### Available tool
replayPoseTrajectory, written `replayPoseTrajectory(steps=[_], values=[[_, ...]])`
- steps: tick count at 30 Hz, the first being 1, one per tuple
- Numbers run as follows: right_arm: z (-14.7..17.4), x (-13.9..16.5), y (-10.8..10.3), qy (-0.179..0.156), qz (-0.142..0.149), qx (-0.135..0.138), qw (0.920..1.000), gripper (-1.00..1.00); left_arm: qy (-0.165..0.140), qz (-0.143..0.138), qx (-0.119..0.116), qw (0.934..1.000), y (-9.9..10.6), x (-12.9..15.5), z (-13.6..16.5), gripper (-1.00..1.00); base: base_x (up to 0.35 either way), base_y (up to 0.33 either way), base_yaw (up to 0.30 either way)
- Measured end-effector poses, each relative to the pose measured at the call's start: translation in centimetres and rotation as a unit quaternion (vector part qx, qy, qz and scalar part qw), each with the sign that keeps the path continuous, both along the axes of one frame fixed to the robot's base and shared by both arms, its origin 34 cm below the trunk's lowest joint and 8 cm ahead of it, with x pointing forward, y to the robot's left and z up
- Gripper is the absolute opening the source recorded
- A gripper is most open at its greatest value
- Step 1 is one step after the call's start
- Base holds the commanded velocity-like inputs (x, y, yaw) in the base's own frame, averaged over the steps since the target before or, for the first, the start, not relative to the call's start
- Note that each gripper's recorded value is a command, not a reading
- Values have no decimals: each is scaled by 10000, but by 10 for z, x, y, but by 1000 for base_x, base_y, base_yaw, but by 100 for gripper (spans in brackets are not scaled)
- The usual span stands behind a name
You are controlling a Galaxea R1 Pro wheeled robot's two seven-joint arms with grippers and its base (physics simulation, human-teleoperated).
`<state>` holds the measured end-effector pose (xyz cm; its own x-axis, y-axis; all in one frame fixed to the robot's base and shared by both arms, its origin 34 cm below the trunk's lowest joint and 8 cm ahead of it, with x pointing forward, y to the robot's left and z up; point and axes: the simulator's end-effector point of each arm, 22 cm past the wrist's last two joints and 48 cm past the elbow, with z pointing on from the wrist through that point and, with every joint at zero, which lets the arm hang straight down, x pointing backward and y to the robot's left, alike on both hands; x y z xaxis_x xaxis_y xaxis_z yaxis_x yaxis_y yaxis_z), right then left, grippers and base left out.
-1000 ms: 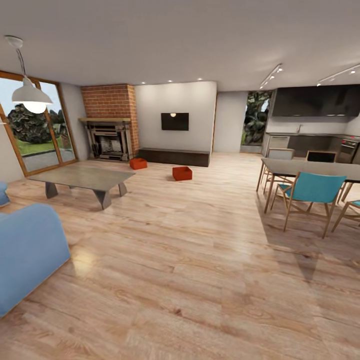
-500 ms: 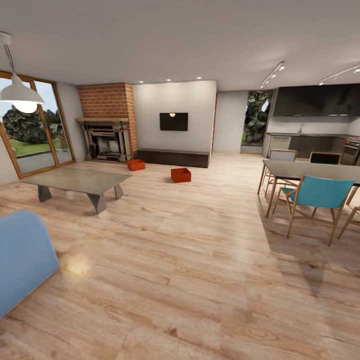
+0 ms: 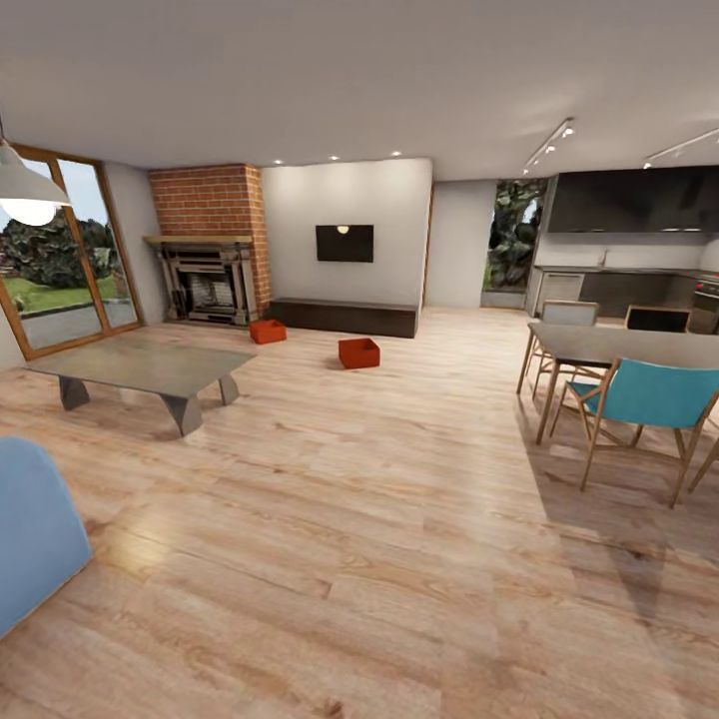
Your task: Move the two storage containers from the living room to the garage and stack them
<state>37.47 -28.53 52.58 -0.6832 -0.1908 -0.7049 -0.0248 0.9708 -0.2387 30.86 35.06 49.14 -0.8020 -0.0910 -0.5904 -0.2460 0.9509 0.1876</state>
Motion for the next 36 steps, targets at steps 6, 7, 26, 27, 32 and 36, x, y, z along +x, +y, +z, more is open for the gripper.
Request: replayPoseTrajectory(steps=[6, 7, 26, 27, 32, 36], values=[[-1, 0, 0, 32, 63, 27, 10000, 100, 0, 0, -3, 10000, 0, 0, 0, 100, 324, -77, 0], [-2, 0, 1, 55, 130, 73, 9999, 100, 0, 0, -2, 10000, 0, 0, 0, 100, 324, -76, 0], [4, 14, -34, 8, 209, 531, 9984, 100, 0, 0, -8, 10000, -1, 0, 0, 100, 324, -73, 0], [4, 14, -33, 9, 191, 542, 9983, 100, 0, 0, -8, 10000, -1, 0, 0, 100, 325, -31, 0], [4, 13, -34, 9, 125, 551, 9984, 100, 6, -13, 0, 10000, 0, 0, 0, 100, 324, -4, 0], [3, 13, -32, 11, 120, 581, 9982, 100, 7, -18, -12, 10000, -2, 0, 0, 100, 324, 0, 0]])
